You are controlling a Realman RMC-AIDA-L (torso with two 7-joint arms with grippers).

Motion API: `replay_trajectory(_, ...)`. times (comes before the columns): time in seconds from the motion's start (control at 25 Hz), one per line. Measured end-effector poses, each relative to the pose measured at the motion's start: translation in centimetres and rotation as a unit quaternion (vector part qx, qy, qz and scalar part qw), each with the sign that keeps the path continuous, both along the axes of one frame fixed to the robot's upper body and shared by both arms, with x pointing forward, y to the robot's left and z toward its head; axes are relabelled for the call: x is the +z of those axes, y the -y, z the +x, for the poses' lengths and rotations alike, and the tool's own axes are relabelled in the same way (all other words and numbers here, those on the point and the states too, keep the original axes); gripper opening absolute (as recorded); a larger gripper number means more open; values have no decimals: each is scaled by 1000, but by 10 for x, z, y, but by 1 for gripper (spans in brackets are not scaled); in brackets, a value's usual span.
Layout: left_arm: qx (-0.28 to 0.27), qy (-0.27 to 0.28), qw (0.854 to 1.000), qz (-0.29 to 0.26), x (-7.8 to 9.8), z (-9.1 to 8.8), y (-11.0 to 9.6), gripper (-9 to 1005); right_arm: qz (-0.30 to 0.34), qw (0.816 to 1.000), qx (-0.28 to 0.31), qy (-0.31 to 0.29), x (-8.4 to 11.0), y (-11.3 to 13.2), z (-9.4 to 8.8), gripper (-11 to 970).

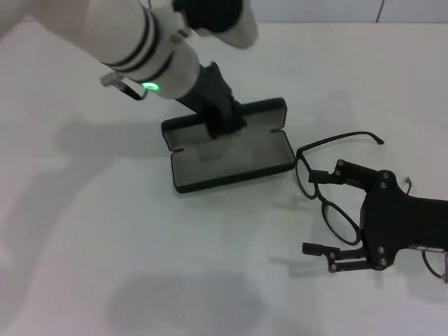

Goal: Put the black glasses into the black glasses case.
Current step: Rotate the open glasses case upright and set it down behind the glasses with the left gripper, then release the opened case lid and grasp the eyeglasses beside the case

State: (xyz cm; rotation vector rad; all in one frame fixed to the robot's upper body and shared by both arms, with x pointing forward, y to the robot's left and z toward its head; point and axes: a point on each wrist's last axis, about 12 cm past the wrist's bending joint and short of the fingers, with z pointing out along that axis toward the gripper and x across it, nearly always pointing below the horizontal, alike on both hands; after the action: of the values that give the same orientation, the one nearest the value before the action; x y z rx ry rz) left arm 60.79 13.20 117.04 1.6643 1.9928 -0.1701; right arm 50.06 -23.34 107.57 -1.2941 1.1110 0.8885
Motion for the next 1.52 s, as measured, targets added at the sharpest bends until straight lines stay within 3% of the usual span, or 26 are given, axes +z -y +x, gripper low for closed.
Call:
replay_trajectory(0.24,-25,31,998,50,-17,-1,10,267,1,1000,-4,-4,-2,2,-3,885)
replay_trajectory(0.44,-47,42,995,76,-21,-5,16,282,2,1000,-5,-4,-2,3,-4,885)
replay_trajectory(0.8,-33,43,997,57,-14,-4,14,309,3,1000,-8,-6,-3,3,-4,885)
replay_trajectory(1.04,-33,57,997,38,-5,-13,9,359,7,1000,-12,-5,-2,3,-3,885)
replay_trajectory(1.2,-30,49,998,-14,6,-25,2,496,25,999,-32,-6,3,4,3,885)
replay_trajectory(1.32,-33,36,993,-103,12,-36,-9,620,35,997,-59,-19,4,4,9,885)
replay_trajectory(1.36,-37,33,988,-148,12,-41,-15,665,36,997,-62,-22,5,4,10,885)
replay_trajectory(1.52,-17,29,956,-293,3,-52,-39,664,26,994,-73,-72,14,2,26,885)
